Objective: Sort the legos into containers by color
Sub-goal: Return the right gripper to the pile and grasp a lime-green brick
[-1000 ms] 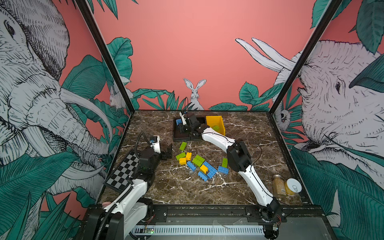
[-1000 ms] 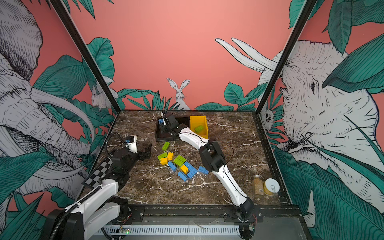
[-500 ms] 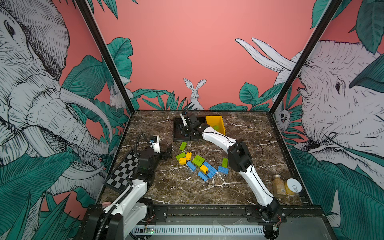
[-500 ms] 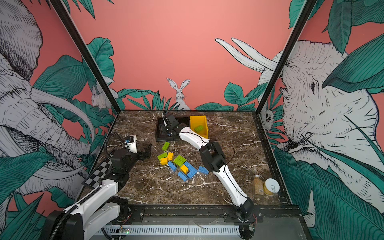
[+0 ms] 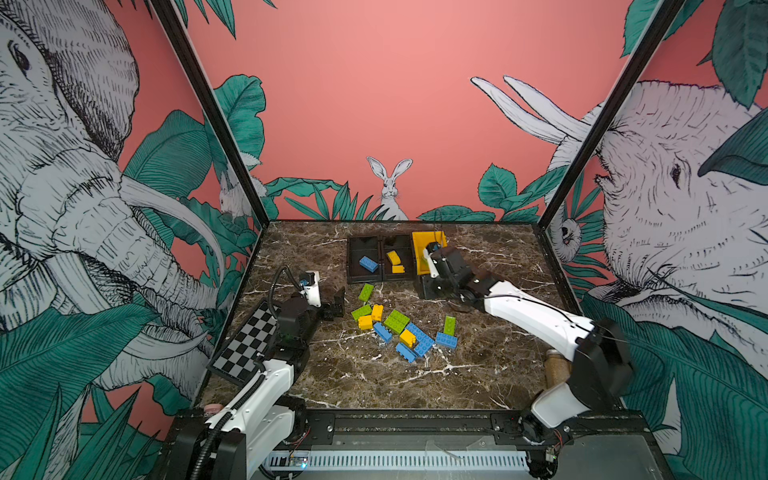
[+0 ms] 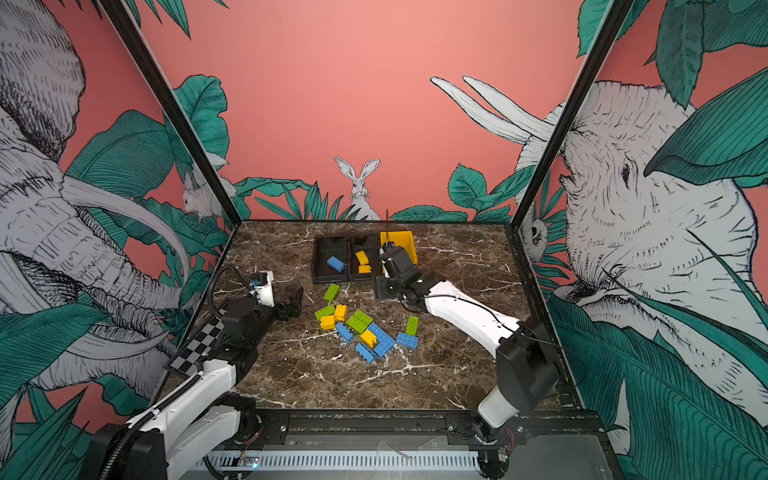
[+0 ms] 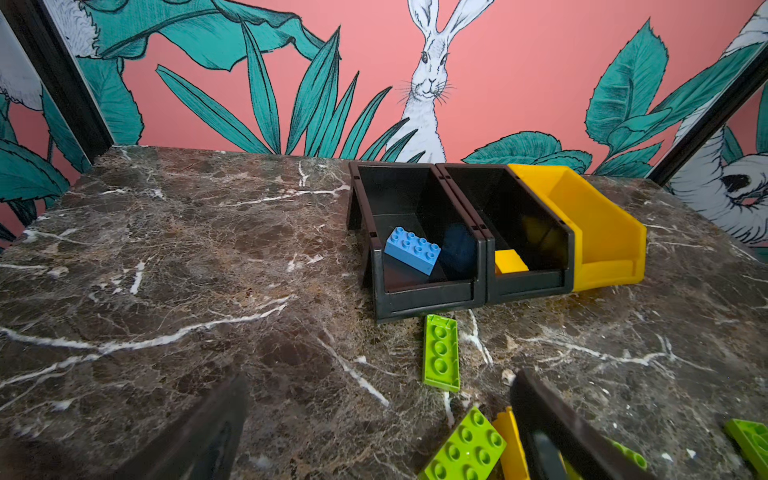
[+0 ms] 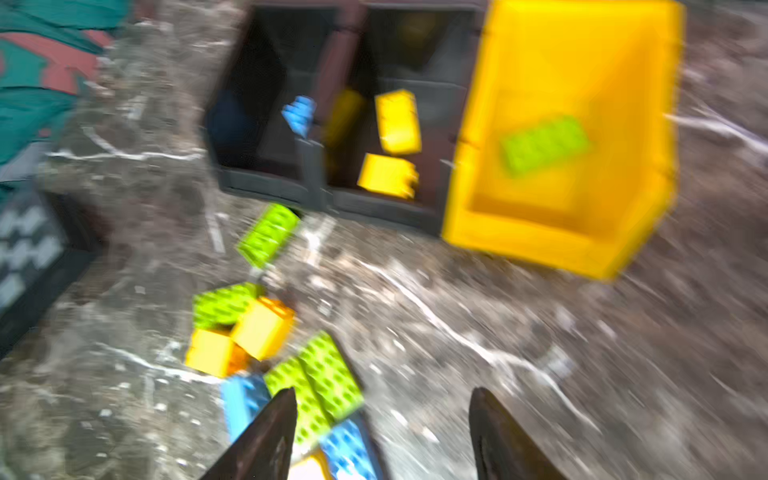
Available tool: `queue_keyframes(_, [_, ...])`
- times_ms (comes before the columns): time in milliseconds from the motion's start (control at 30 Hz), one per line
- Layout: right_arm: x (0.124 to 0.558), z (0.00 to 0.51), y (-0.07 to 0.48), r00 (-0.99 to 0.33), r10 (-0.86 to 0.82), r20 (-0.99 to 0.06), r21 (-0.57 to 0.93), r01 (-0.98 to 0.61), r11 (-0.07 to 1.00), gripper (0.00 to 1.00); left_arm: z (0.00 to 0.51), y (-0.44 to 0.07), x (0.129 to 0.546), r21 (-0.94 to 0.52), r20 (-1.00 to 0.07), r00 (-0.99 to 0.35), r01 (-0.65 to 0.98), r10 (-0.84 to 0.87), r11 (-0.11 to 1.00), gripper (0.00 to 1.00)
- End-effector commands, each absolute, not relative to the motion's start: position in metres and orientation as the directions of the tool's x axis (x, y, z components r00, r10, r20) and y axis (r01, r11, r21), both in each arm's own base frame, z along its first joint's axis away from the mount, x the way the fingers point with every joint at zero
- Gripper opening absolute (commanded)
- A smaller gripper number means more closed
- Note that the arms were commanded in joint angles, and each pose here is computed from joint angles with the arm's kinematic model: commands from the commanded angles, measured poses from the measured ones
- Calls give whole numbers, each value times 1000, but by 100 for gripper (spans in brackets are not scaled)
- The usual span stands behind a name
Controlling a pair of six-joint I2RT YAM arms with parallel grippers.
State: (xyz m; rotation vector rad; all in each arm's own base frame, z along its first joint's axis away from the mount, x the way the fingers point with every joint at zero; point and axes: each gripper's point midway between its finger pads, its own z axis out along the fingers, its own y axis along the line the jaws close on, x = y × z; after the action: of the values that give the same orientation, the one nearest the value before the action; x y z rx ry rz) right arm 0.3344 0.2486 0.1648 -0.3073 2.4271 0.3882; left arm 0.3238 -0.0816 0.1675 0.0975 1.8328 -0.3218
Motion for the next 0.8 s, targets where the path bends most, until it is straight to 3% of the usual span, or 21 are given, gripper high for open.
queue_keyframes(0, [308, 136, 201, -838, -70, -541, 150, -178, 972, 66, 174, -85, 326, -166, -958, -272, 250, -95, 954, 99])
queue_keyframes(267, [271, 86, 181, -912, -17, -409, 174, -96, 980, 66, 169, -89, 329, -171, -952, -291, 260, -92, 950, 99])
queue_keyframes(767, [280, 45, 196, -939, -55, -338, 131, -105, 986, 64, 170, -86, 327, -165, -954, -285, 252, -90, 953, 99])
